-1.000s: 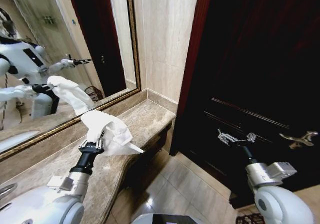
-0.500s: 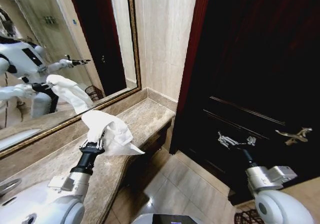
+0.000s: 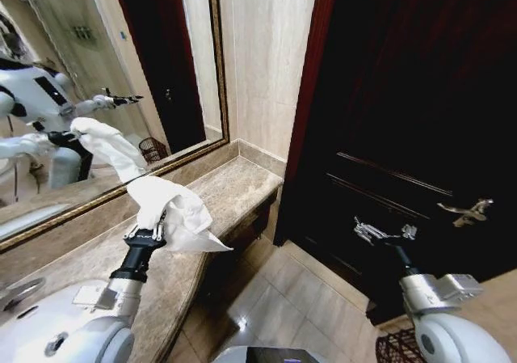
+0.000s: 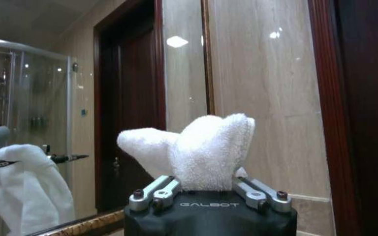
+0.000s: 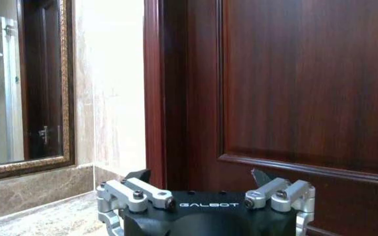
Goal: Discard the used towel into the hamper.
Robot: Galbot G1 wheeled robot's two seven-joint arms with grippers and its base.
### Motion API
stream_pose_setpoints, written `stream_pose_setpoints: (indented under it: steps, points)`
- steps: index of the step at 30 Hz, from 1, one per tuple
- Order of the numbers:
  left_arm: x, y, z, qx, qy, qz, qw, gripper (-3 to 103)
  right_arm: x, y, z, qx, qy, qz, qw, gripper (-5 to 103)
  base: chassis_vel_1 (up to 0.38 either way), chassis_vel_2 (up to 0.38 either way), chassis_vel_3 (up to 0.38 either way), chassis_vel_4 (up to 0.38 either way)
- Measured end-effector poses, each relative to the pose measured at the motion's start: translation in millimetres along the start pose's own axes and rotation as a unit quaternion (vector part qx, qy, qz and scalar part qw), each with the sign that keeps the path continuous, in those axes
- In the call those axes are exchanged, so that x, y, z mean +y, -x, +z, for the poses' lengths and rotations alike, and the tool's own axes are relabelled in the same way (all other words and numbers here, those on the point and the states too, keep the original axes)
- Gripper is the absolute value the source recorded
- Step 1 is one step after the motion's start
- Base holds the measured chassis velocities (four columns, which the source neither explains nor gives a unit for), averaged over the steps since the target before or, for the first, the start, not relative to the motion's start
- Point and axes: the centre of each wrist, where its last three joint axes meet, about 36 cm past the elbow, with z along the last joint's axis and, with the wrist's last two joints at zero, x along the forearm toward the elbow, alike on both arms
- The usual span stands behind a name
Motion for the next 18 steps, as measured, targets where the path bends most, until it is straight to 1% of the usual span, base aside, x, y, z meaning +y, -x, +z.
stream_pose_setpoints:
  steps: [9,18]
  points:
    - [3.2,1.8,2.9,-0.004,0.002,0.002,1.0,11,3.1,-0.5,-1.2,-0.004,0.003,0.001,1.0,100,0.058,-0.054,-0.078,0.045]
    - [4.7,3.6,6.2,-0.006,-0.001,0.004,1.0,11,1.6,-4.2,1.2,-0.004,0.002,0.007,1.0,100,0.021,-0.117,-0.105,0.026]
